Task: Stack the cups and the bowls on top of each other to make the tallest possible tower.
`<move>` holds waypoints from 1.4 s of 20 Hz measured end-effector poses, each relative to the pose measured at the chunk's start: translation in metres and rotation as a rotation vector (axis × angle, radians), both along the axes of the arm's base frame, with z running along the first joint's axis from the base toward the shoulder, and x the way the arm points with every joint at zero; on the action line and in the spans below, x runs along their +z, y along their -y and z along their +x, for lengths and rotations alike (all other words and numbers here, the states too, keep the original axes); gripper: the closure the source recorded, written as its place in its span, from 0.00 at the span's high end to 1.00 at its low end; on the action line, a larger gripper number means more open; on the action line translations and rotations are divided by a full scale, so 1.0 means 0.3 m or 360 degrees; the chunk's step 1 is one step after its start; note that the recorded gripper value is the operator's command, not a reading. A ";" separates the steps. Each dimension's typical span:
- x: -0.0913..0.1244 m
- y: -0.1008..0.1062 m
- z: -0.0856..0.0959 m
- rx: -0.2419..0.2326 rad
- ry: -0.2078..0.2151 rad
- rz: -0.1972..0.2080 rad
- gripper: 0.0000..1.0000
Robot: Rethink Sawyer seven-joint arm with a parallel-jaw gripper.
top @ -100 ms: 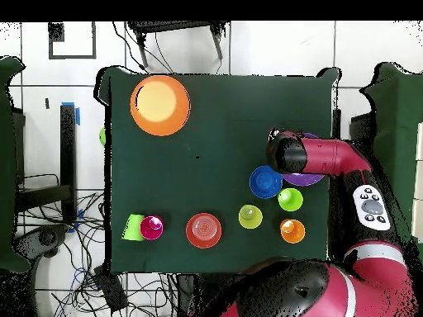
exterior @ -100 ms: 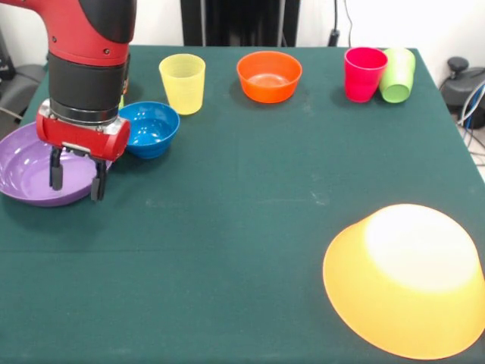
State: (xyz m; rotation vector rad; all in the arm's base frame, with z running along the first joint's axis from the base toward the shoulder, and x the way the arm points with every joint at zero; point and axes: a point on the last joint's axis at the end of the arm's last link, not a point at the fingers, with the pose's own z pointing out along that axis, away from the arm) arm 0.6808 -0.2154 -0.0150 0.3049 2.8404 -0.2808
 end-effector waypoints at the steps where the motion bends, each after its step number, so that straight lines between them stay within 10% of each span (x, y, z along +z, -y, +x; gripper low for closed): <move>1: -0.001 0.007 -0.006 -0.0003 -0.0005 -0.0005 1.00; 11: -0.004 0.094 -0.080 -0.0043 -0.0065 -0.0070 1.00; 28: -0.060 0.109 -0.204 -0.0094 -0.0158 -0.0004 1.00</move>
